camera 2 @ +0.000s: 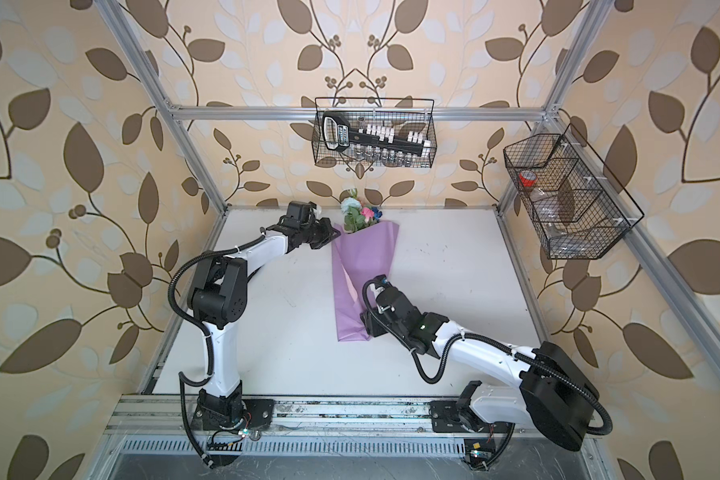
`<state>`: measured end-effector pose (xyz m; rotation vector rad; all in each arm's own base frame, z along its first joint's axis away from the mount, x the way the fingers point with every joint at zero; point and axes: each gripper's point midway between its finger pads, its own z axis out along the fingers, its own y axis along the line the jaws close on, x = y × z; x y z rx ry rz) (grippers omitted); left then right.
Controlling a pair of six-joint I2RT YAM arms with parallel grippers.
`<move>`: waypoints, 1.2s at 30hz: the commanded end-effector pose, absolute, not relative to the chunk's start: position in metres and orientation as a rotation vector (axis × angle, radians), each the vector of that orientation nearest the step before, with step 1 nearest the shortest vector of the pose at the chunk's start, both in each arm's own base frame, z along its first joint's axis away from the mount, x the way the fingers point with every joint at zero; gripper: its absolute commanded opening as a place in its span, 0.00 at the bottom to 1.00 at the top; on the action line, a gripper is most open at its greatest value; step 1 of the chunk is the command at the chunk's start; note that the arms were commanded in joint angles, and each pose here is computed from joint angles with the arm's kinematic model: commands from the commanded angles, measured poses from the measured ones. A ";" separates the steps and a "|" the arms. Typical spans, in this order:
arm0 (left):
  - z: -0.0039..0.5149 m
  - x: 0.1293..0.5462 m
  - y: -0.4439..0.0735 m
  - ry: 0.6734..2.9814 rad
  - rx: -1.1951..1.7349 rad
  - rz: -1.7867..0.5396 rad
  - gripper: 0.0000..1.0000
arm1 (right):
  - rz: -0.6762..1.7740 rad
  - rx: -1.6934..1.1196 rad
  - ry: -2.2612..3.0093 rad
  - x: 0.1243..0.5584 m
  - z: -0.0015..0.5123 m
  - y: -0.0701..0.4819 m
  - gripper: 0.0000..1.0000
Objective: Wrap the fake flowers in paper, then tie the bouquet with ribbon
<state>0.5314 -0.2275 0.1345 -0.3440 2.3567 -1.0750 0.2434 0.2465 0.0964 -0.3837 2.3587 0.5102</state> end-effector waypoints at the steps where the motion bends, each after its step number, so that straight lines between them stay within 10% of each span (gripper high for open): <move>1: 0.156 0.535 -0.234 2.306 -0.272 -1.104 0.00 | 0.523 -0.338 2.309 0.247 0.097 0.253 0.57; 19: 0.132 0.544 -0.232 2.344 -0.285 -1.083 0.00 | -0.138 -0.470 2.361 0.256 0.047 0.252 0.27; 36: 0.101 0.551 -0.230 2.394 -0.306 -1.074 0.00 | 0.013 -0.803 2.342 0.200 0.032 0.319 0.52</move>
